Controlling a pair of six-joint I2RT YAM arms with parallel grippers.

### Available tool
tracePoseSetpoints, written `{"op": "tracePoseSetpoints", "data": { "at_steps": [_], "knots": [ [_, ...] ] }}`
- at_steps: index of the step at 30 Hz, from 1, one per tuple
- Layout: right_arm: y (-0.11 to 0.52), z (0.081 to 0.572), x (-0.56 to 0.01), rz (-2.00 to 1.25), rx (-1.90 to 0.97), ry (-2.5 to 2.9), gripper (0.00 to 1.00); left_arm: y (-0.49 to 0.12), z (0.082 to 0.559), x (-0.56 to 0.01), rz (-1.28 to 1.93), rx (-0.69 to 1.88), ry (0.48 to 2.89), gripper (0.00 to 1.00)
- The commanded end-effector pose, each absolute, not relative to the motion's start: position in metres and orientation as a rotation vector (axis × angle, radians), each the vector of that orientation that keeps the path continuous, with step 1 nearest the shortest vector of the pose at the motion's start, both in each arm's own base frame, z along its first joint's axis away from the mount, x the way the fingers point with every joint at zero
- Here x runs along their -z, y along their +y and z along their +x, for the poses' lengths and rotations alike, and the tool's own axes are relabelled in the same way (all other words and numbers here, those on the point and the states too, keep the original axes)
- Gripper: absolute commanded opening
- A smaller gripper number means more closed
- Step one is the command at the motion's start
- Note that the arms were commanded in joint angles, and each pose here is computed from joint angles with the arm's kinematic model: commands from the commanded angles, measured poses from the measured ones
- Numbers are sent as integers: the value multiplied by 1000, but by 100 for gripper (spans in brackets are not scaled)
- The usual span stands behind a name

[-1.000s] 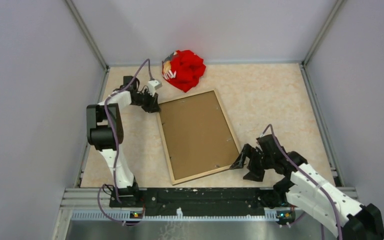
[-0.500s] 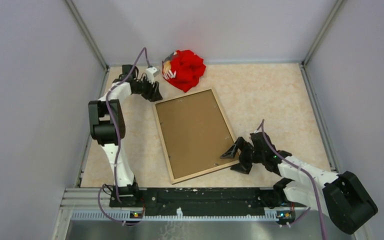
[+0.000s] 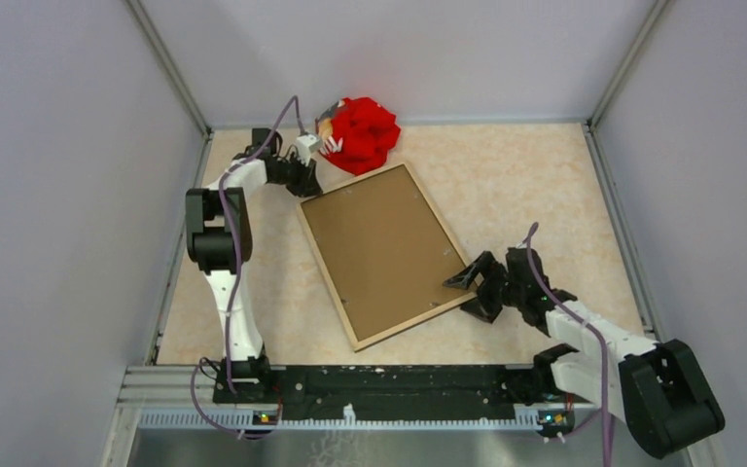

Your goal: Put the photo into the frame

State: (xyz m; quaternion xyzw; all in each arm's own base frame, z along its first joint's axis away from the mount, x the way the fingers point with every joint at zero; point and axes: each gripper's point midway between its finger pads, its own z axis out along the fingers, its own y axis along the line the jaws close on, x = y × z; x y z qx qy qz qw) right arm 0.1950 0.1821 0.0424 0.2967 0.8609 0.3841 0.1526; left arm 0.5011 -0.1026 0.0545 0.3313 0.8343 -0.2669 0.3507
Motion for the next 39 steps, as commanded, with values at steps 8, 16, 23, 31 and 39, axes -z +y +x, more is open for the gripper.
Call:
{"op": "tracePoseSetpoints", "data": {
  "at_steps": [8,16,23,31,39],
  "knots": [
    [150,260,-52,804,-944,2385,84,-124,383,-27,1117,986,2229,20],
    [133,282,-52,828,-860,2391,84,-120,374,-68,1085,981,2210,26],
    [130,270,-42,861,-854,2392,84,-88,502,-122,769,624,2084,55],
    [126,259,-42,874,-849,2374,84,-89,545,-63,661,669,2221,58],
    [128,254,-41,865,-874,2371,84,-98,535,-39,637,776,2272,51]
  ]
}}
